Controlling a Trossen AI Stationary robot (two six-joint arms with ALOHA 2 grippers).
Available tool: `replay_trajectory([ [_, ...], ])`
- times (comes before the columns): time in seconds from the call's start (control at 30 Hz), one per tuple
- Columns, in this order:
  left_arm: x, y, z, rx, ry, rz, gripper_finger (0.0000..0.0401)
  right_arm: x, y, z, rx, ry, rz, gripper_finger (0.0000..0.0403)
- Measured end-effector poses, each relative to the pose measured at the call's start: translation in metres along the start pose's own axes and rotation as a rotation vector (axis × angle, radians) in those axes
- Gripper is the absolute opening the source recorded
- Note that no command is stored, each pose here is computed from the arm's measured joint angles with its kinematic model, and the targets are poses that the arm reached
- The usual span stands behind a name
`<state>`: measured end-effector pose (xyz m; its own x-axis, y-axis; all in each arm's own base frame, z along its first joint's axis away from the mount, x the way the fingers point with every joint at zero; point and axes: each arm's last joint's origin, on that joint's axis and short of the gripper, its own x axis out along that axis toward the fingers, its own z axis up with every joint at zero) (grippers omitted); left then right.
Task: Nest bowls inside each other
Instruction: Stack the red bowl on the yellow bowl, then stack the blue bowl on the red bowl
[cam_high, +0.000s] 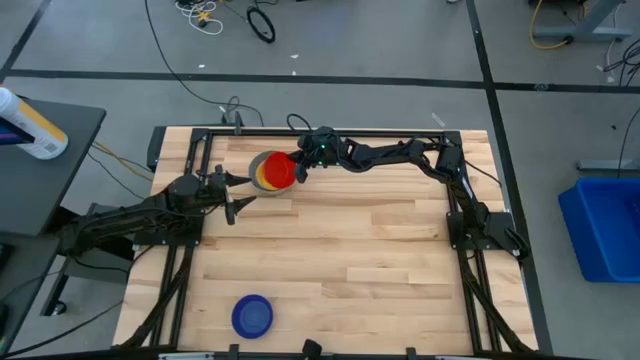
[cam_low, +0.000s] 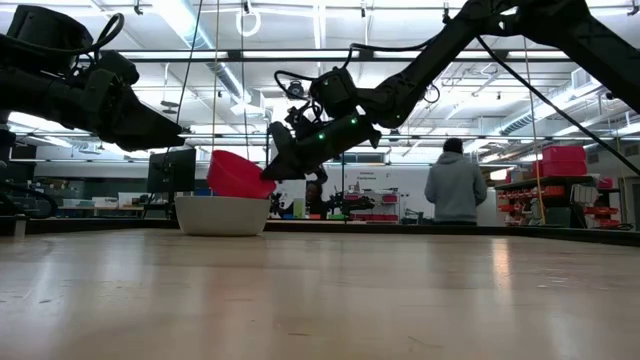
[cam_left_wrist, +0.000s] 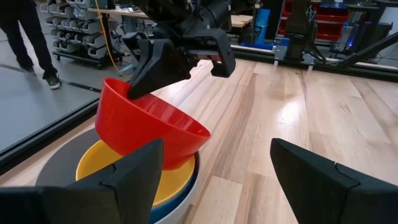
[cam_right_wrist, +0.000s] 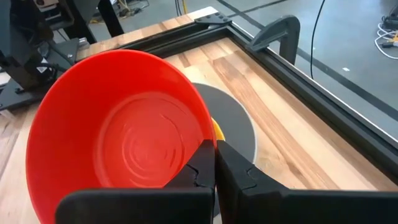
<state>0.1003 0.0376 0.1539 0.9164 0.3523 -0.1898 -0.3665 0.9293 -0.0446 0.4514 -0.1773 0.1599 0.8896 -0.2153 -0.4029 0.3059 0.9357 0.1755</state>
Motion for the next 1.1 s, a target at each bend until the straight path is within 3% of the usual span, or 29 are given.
replay_trajectory([
  [0.23, 0.0, 0.0, 0.0, 0.0, 0.0, 0.0, 0.0304, 0.0, -0.002, 0.0, 0.01, 0.0, -0.001, 0.0021],
  [0.53, 0.0, 0.0, 0.0, 0.0, 0.0, 0.0, 0.0304, 0.0, 0.001, 0.002, 0.016, -0.016, 0.066, 0.0144],
  [0.67, 0.0, 0.0, 0.0, 0.002, 0.0, 0.001, 0.0304, 0.0, 0.002, 0.004, 0.012, -0.033, 0.083, 0.0179],
  [0.9, 0.0, 0.0, 0.0, 0.011, 0.0, 0.003, 0.0304, 0.0, 0.018, 0.013, -0.12, -0.154, 0.086, 0.0194],
  [1.1, 0.0, 0.0, 0.0, 0.013, 0.0, 0.002, 0.0304, -0.002, 0.068, 0.016, -0.31, -0.242, 0.235, 0.0184],
])
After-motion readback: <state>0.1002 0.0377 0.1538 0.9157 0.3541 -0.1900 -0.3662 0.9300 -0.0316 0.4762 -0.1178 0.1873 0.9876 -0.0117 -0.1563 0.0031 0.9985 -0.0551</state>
